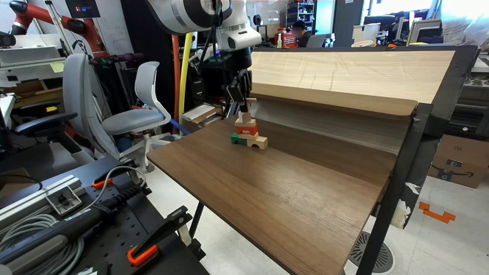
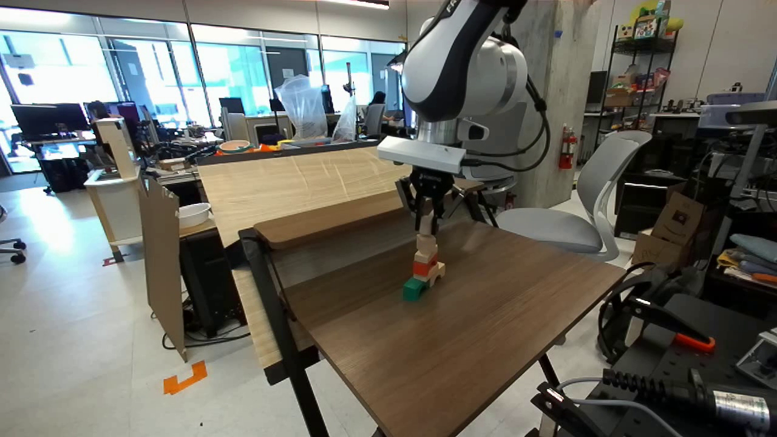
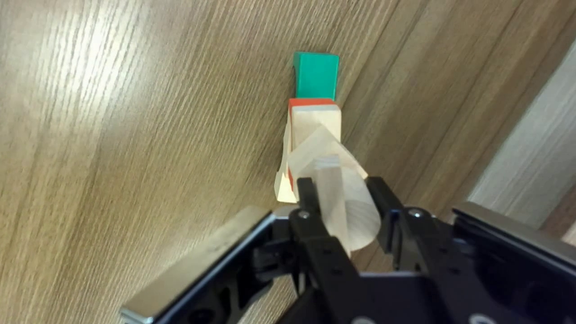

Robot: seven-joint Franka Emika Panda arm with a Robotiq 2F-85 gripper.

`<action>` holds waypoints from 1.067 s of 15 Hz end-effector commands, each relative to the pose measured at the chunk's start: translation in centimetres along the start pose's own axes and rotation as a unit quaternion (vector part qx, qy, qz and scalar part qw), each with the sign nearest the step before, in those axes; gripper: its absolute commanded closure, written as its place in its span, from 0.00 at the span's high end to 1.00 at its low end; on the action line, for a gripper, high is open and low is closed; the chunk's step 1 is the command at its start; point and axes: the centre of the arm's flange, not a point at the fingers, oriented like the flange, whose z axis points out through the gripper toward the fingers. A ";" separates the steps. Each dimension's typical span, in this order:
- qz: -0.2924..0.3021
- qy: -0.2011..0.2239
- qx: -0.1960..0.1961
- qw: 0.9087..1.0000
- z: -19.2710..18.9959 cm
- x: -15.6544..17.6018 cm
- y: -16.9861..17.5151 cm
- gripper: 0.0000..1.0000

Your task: Place the last building block on top of the block tower

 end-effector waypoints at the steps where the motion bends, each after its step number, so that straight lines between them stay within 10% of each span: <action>1: 0.005 0.010 0.016 1.000 0.4 -0.1 -0.8 0.08; 11: 0.001 0.016 0.019 1.000 0.6 -0.6 -0.9 0.08; 12: 0.001 0.017 0.018 1.000 0.7 -0.5 -0.9 0.50; 16: 0.002 0.020 0.018 1.000 0.8 -0.4 -0.8 0.80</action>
